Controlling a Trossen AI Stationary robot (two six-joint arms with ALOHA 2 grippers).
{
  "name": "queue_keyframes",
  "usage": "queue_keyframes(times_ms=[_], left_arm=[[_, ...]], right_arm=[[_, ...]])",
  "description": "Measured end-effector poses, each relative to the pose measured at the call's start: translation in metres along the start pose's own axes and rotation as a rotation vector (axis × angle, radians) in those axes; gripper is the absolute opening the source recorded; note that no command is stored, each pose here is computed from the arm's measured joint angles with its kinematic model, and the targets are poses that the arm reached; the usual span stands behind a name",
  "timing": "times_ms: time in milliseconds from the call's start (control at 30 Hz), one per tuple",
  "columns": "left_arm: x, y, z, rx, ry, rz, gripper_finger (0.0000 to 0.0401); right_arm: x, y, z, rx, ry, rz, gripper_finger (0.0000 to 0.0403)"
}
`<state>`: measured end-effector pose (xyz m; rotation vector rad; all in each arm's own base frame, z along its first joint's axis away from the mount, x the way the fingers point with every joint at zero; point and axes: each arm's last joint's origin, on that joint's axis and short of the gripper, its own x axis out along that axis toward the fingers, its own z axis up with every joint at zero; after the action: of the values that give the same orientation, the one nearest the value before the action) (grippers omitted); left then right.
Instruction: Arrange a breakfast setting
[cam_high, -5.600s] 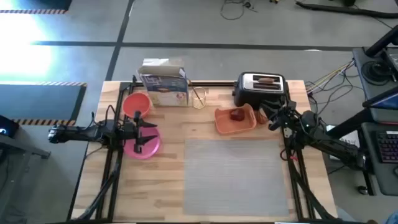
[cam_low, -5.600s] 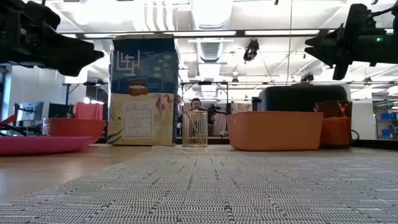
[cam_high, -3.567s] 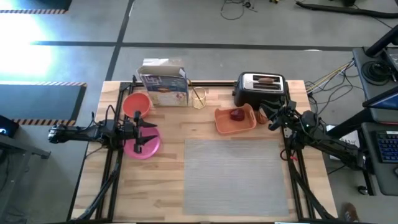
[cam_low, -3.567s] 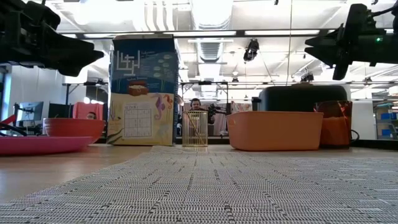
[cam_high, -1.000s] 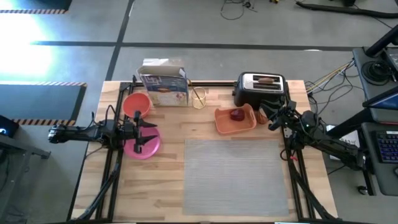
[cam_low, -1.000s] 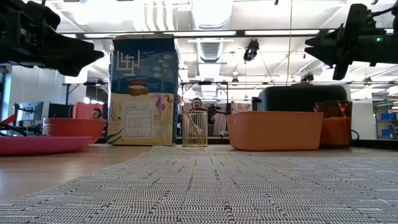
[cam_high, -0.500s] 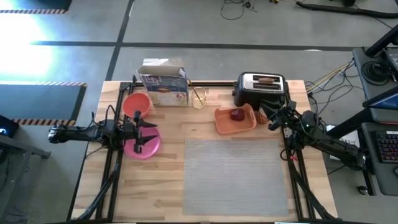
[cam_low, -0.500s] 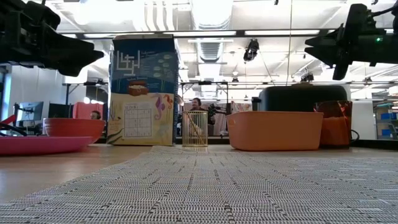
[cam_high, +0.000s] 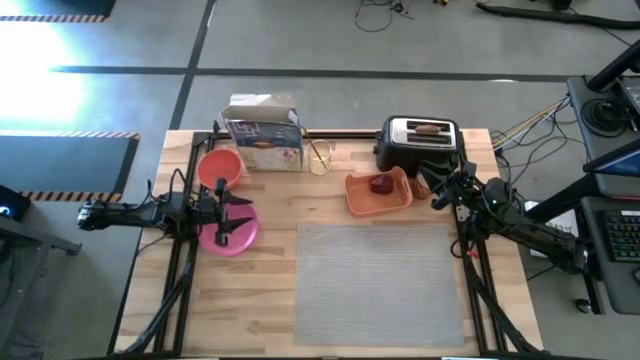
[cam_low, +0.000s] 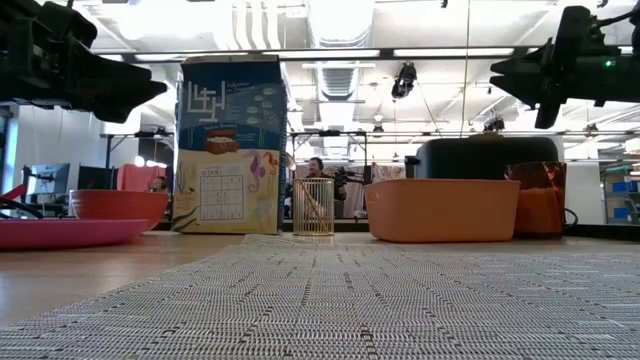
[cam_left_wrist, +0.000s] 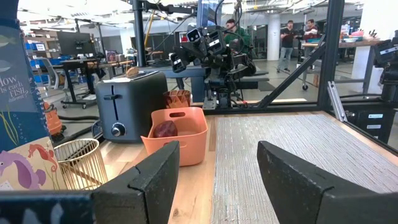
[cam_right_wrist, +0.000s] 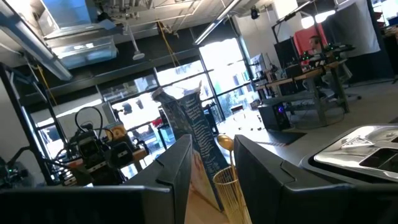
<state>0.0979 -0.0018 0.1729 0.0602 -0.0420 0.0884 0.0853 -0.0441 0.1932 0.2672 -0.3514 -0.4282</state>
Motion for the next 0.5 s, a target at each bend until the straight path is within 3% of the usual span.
queue_keyframes(times_ms=[500], left_arm=[[0.0,0.0001,0.0016,-0.009,-0.017,0.001,0.0201]], right_arm=[[0.0,0.0,0.0,0.0,0.0,0.0,0.0112]])
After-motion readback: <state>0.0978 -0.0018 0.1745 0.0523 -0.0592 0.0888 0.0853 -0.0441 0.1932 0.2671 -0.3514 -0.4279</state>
